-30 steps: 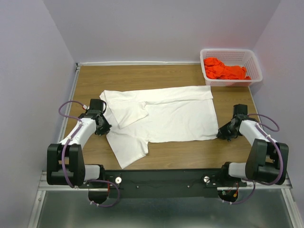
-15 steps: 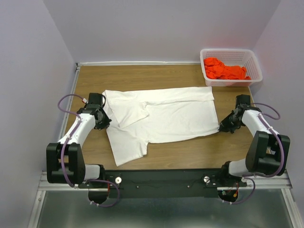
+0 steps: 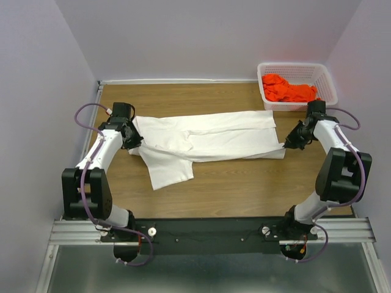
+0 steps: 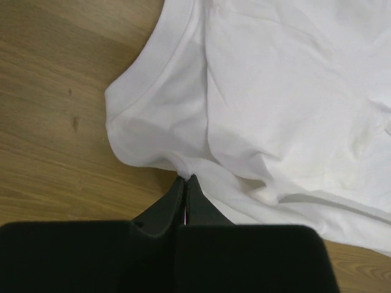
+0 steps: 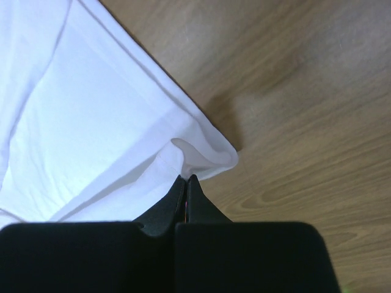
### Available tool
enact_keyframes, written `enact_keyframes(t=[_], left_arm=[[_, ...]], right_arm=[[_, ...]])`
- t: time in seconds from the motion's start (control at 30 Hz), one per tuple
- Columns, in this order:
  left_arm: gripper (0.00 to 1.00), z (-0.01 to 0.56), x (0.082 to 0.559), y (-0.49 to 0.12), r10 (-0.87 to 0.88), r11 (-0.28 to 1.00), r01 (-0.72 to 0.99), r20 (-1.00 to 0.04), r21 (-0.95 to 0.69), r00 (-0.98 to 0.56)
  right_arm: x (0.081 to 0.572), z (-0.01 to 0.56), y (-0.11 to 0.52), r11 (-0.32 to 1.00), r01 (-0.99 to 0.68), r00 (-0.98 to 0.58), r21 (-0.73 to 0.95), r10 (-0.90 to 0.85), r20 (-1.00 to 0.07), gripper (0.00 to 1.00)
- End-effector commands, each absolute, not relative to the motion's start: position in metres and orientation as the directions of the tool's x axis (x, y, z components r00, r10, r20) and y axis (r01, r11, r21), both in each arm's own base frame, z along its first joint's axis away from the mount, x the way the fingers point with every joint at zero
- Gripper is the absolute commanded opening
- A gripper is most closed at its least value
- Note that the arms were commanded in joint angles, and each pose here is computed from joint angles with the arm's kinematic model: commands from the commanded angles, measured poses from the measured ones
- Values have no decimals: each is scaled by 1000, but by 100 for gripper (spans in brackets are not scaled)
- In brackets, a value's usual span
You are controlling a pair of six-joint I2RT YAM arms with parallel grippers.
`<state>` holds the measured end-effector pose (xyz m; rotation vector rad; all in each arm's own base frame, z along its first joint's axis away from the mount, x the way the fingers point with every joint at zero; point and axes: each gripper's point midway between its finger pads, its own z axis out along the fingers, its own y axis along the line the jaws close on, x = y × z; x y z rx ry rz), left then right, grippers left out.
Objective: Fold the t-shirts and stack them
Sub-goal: Fold the tshirt
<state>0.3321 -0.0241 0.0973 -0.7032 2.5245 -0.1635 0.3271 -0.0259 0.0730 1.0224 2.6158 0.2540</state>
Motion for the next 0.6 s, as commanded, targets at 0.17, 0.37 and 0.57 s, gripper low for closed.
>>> enact_keyframes(t=[0.17,0.37,0.57], left_arm=[[0,97,355,-15,-523,852,-451,-452,-264,-723],[0,89,356,-8,-546,837,-476,-449,-269,-707],[0,94,359,-3,-561,827,-487,-458,-279,-690]], right_arm=[[373,68,-27,757,576,-723,308,648,-240,0],[393,61,-25,762,569,-723,308,643,-253,0],[409,59,-32,770,566,-721,294,636,-277,0]])
